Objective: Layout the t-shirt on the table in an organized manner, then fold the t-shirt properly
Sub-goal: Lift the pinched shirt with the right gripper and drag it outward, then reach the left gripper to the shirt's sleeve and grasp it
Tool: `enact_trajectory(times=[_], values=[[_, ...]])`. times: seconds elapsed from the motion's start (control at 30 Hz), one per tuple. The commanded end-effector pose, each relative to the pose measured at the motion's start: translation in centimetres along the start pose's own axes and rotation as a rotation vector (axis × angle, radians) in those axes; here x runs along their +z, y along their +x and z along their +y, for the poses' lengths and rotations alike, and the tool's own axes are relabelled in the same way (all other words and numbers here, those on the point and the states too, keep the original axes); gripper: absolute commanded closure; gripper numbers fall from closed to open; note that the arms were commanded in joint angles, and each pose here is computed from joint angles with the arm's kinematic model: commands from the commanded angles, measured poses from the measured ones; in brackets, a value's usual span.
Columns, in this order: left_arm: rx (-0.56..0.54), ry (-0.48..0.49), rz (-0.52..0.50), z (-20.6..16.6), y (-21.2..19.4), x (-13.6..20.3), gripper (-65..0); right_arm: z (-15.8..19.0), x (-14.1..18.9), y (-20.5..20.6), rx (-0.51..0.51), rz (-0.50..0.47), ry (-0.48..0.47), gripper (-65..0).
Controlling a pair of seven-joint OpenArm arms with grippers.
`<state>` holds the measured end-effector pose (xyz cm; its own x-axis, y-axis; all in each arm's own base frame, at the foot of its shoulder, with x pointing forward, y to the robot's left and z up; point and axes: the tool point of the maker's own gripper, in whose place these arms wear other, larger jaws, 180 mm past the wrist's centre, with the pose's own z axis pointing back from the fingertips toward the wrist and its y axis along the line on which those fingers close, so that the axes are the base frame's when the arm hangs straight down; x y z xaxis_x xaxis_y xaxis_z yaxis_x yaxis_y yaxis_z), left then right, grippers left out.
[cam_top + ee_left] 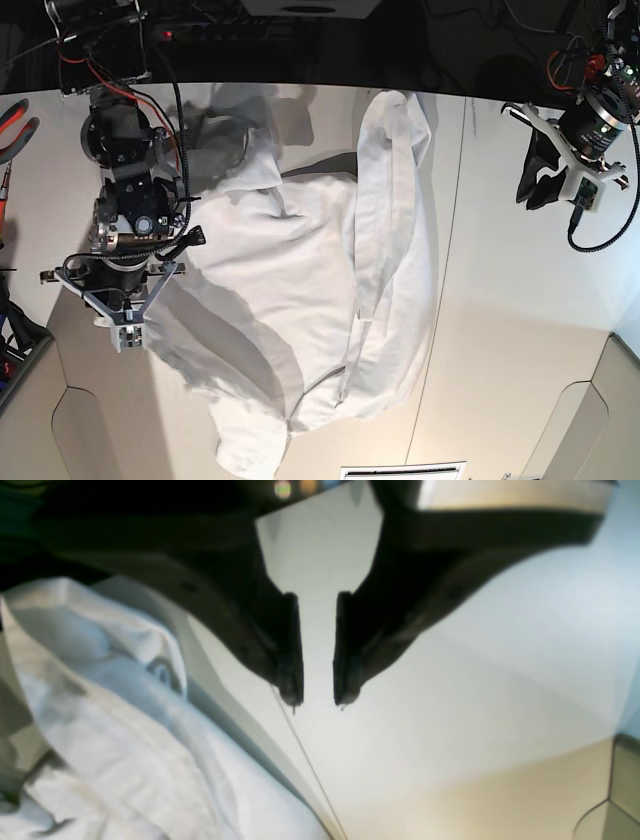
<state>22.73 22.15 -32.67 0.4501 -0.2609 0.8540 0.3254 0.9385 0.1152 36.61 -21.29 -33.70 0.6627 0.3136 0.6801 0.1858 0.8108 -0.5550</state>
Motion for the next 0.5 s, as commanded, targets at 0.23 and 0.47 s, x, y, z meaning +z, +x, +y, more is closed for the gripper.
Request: enact_trajectory(times=[0.23,0.47], values=[[0.019,-0.003,-0.075,0.5,2.4,-0.3,-14.7,-6.9,-0.8,-4.8,-0.085,0.068,-0.167,-23.0],[0.019,-0.003,-0.072,0.6,2.4,-0.3,-14.7,-12.5,-2.1,-7.1,-0.203,0.11,-0.223,-21.3]])
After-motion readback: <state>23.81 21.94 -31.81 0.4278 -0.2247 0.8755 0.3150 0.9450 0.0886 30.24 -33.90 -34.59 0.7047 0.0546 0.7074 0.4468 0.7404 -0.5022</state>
